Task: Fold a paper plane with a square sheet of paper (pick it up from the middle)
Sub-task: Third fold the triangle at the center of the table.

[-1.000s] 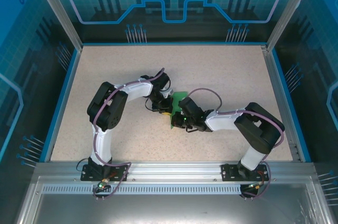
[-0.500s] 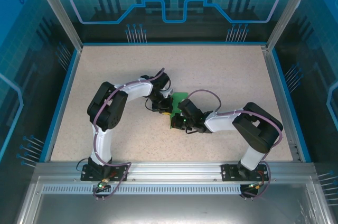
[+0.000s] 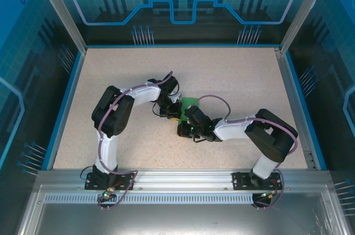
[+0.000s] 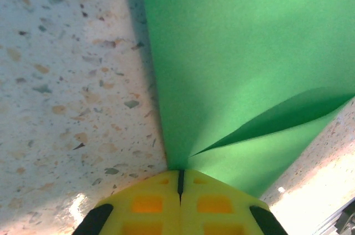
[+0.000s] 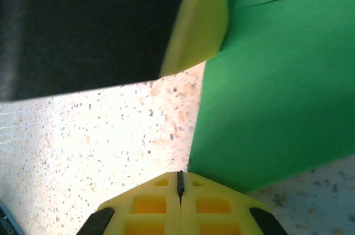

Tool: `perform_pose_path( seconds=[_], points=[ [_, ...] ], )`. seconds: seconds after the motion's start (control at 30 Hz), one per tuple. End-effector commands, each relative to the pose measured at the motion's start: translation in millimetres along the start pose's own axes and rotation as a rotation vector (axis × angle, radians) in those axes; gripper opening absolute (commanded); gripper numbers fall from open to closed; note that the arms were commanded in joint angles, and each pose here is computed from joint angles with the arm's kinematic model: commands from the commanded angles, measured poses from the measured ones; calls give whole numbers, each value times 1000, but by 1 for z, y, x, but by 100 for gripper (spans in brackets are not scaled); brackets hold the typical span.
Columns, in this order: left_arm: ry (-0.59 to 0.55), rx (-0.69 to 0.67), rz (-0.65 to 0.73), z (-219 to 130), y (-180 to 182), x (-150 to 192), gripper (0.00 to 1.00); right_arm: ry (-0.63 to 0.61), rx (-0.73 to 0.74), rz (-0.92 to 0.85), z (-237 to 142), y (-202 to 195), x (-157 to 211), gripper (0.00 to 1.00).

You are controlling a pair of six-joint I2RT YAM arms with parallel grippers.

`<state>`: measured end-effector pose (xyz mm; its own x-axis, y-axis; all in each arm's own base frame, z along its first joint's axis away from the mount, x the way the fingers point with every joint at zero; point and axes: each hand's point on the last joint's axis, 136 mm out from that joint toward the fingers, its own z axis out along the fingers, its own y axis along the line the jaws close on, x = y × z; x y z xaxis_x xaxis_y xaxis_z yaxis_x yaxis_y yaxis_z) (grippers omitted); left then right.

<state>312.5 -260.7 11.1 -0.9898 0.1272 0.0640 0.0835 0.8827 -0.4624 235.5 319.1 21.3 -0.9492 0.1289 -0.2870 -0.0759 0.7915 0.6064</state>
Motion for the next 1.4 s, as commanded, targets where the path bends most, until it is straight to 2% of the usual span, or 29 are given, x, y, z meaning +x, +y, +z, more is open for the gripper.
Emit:
perform_pose_path(
  seconds=[0.0,0.73,0.97,1.23,1.37],
  points=[
    [60,-168,-36,30,48,11,5,13,1,-1,0,3,9,1],
    [71,-166,-42,33,49,14,5,29,-12,-2,16,7,5,0],
    [71,-169,-40,33,50,14,5,58,25,-43,14,7,12,0],
    [75,-171,-41,34,50,14,5,123,155,-105,11,-5,31,0],
    [71,-170,-39,33,49,12,5,143,162,-114,9,-3,38,0]
  ],
)
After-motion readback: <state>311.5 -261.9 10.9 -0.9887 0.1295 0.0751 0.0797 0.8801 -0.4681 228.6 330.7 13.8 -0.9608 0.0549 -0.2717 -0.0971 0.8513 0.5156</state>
